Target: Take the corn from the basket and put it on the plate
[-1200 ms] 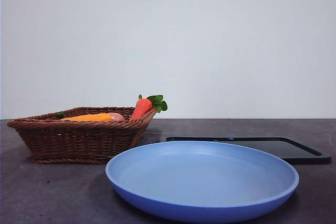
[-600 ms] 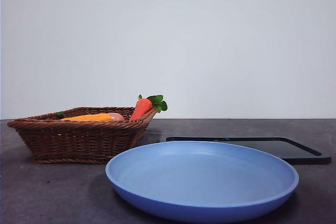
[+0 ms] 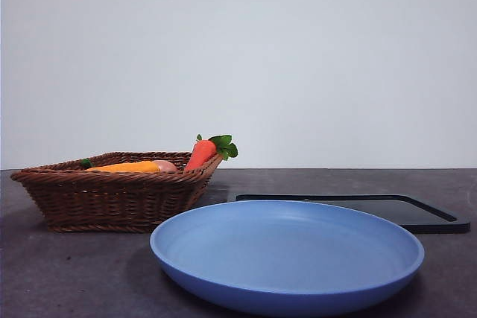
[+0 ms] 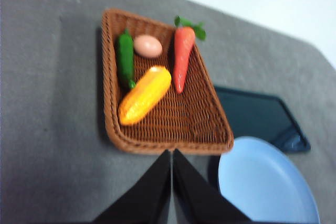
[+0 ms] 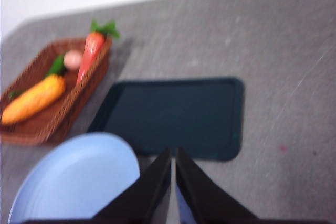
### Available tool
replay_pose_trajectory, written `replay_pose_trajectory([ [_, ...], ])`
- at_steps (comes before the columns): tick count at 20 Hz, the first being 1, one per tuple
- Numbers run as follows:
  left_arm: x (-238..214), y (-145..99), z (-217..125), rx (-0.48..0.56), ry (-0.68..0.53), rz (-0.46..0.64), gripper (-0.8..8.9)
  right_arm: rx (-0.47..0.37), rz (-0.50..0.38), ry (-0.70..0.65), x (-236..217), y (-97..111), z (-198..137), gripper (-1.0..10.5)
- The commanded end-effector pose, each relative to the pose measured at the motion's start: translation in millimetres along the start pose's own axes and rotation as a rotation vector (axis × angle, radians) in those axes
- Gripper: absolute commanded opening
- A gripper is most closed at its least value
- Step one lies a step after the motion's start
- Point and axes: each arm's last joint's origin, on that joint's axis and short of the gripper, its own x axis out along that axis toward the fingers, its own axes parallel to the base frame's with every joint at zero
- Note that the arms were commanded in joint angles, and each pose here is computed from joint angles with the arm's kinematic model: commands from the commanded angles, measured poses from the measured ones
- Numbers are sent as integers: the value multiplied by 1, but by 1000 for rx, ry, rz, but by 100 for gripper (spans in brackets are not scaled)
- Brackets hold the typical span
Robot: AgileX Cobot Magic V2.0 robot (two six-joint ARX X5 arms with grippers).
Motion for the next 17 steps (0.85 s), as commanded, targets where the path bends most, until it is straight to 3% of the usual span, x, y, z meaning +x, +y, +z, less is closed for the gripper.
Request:
replay_pose_trajectory([
  [1, -1, -3, 9, 73, 38, 0, 7, -106, 17, 64, 0, 4, 12, 2],
  [9, 7, -5, 11, 88, 257, -41, 7, -148, 82, 321, 12, 13, 34, 2],
  [14, 11, -4, 9, 85, 296, -44, 15, -158, 120, 372, 21, 16, 34, 6],
  [15, 11, -4, 9, 85, 295, -44, 36, -153, 120, 376, 22, 15, 34, 41],
  [17, 11, -4, 9, 85, 295, -44, 184, -142, 117, 375, 23, 15, 34, 189],
])
